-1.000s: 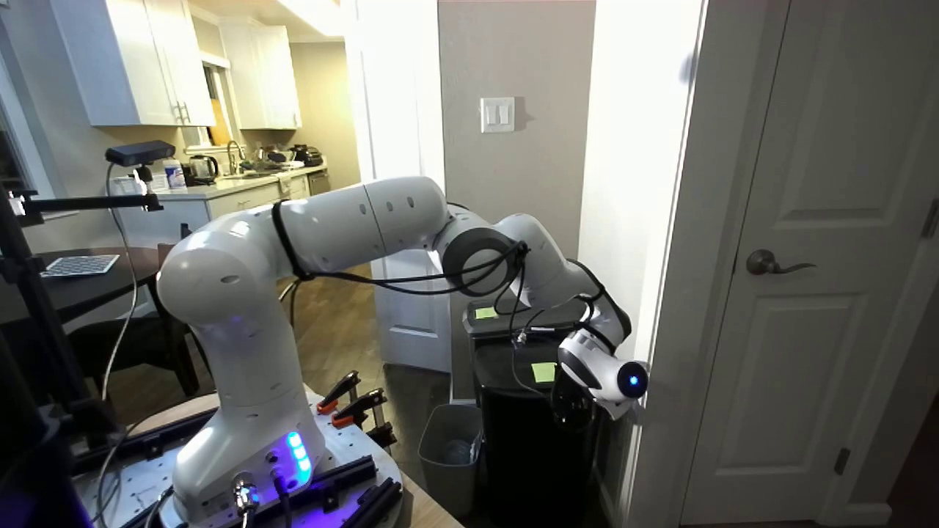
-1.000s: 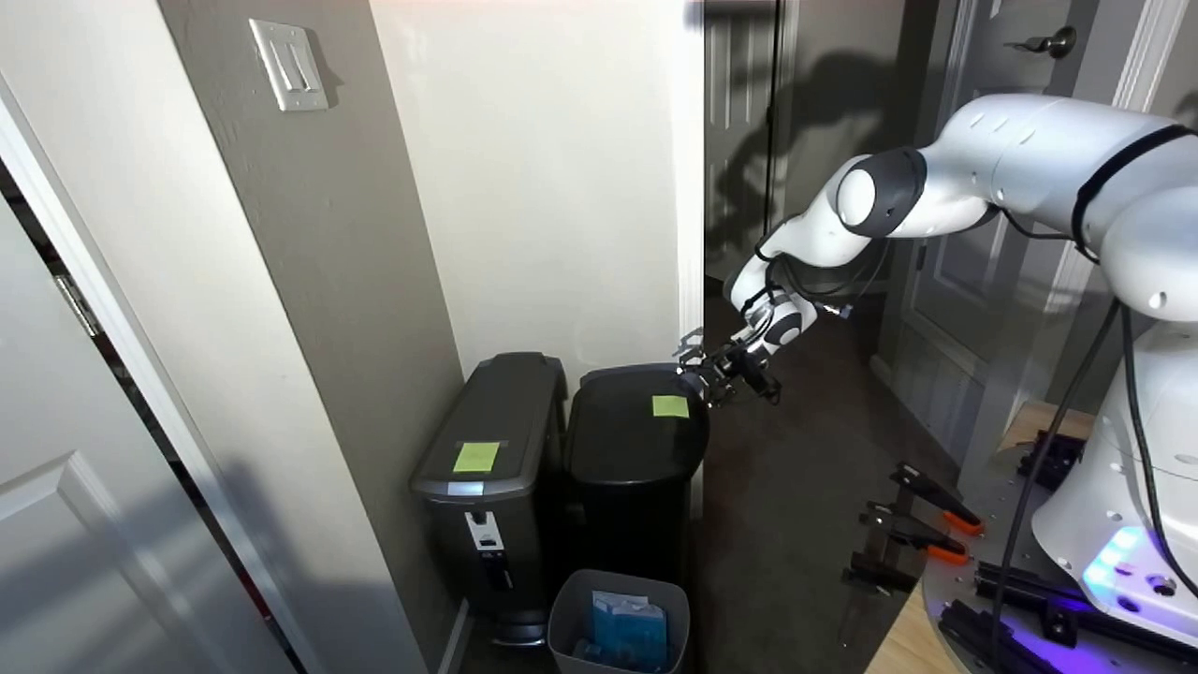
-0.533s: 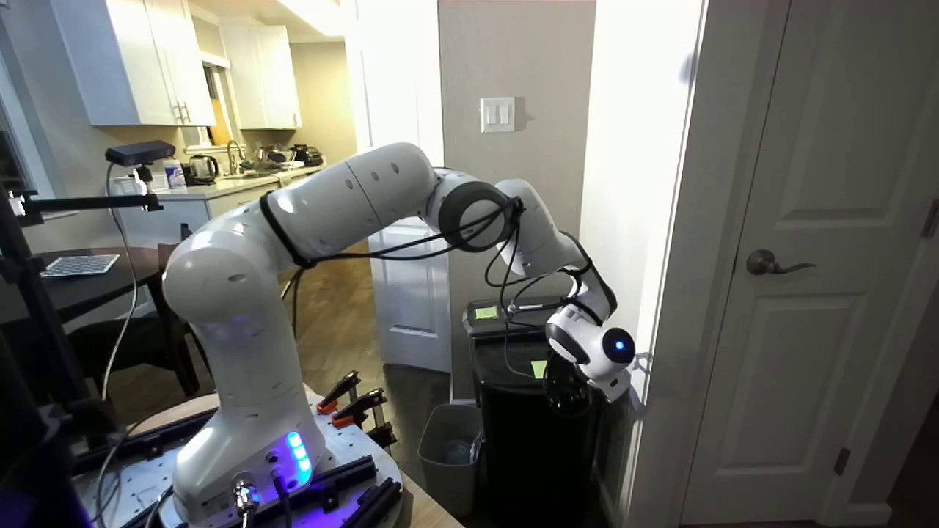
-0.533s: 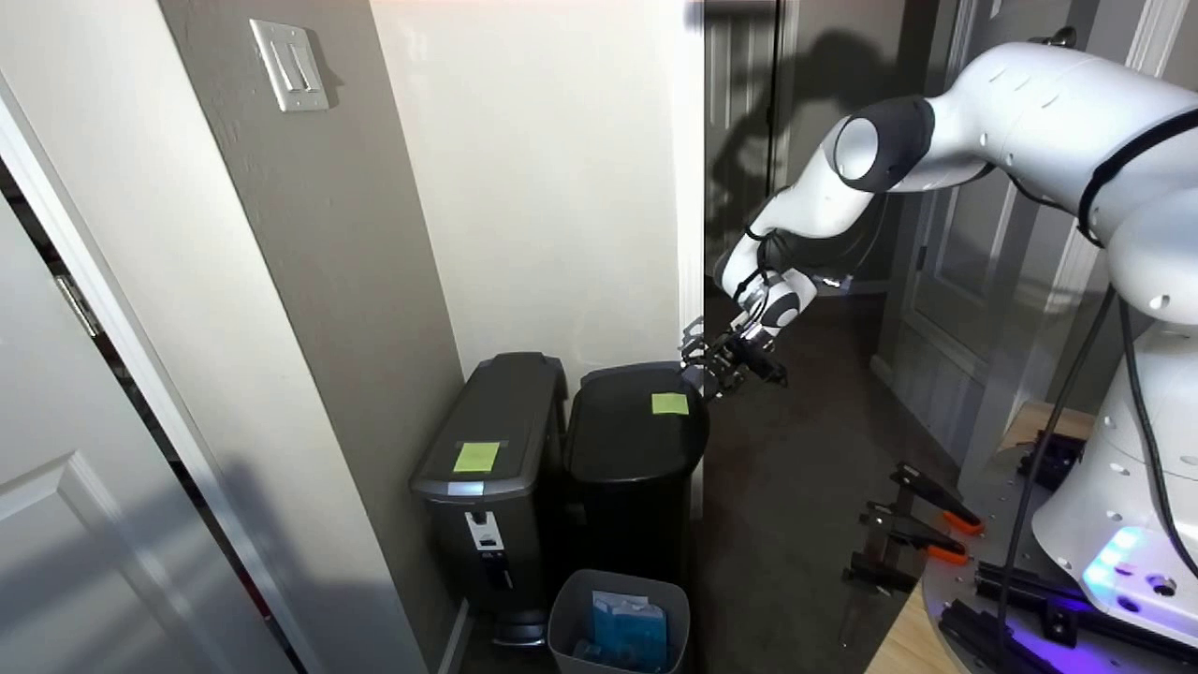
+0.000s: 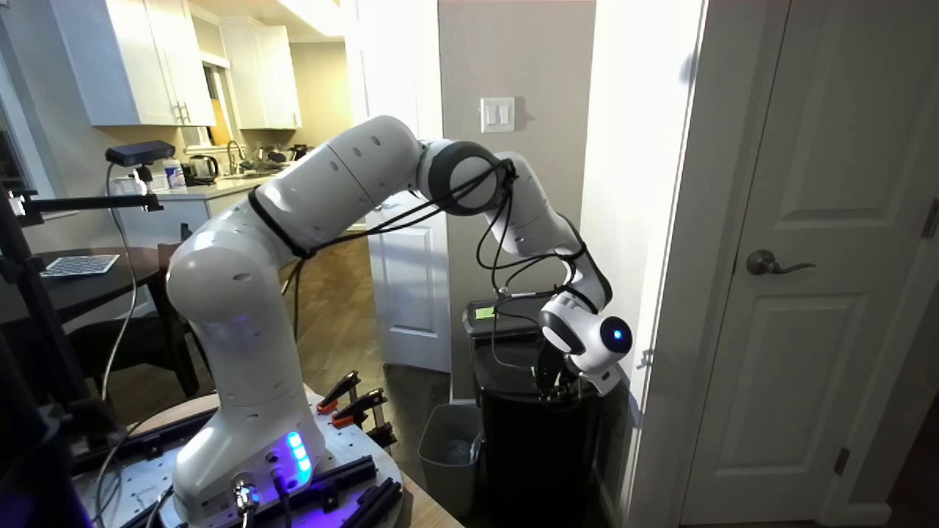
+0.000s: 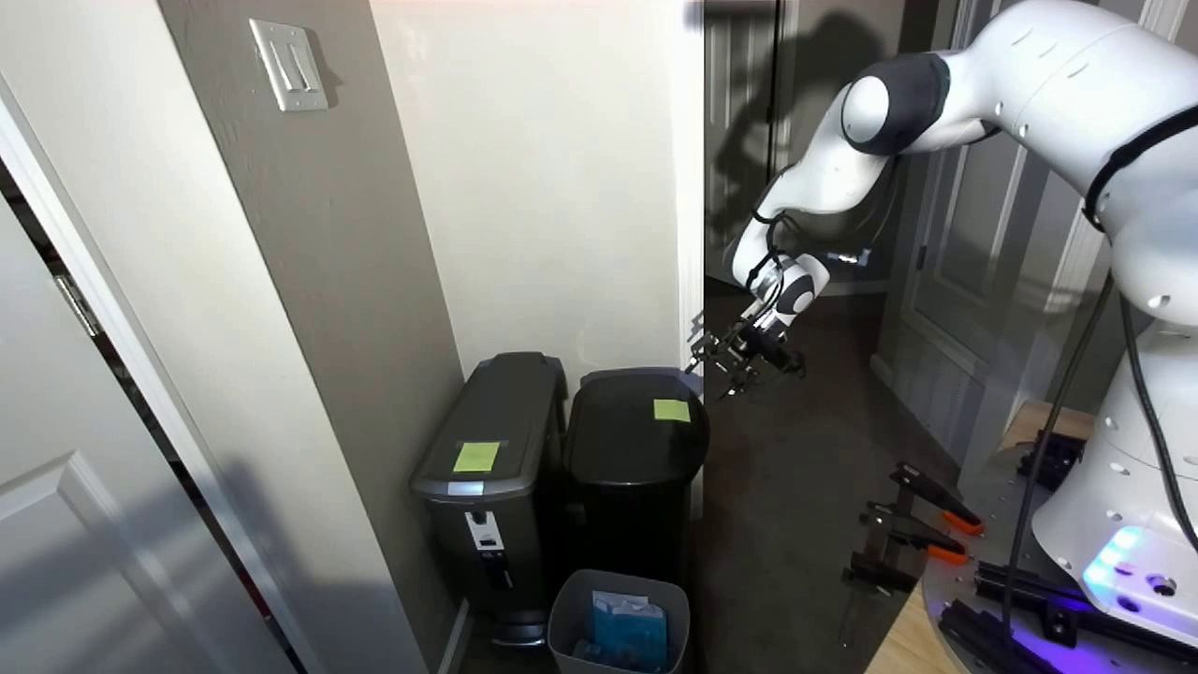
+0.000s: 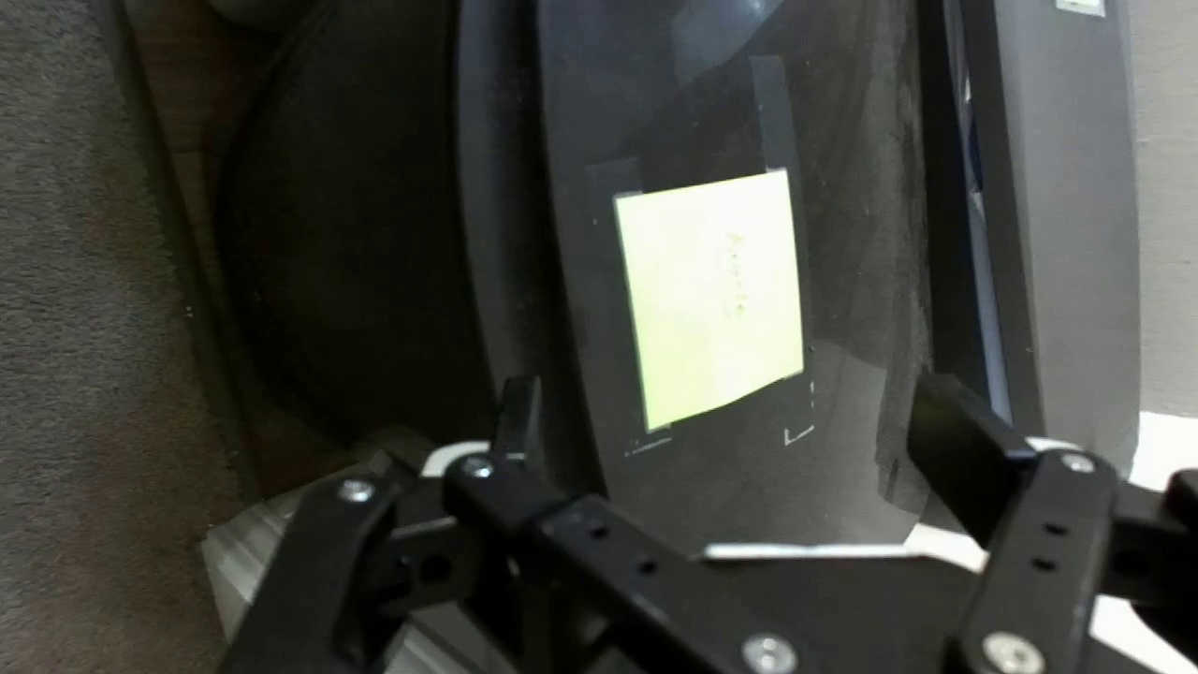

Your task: Open the lid of the black bin

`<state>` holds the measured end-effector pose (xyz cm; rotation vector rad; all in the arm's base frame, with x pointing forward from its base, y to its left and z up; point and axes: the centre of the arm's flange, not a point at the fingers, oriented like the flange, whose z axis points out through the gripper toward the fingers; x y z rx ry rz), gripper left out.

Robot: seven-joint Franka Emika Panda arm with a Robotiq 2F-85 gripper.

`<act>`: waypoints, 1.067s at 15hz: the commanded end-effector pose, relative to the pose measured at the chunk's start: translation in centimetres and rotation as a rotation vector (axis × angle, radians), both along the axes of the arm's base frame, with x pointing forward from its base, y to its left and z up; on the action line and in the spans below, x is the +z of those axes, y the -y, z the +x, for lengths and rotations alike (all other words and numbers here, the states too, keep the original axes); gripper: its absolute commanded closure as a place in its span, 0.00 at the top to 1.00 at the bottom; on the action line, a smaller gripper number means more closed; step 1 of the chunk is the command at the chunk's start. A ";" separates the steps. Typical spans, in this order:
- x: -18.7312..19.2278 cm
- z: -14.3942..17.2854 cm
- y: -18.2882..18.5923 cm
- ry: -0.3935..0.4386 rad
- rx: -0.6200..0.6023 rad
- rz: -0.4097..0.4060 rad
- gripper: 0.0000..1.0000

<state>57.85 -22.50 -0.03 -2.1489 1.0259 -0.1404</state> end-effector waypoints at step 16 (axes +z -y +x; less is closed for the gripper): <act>-4.8 1.2 -0.3 -0.024 0.060 -0.015 1.00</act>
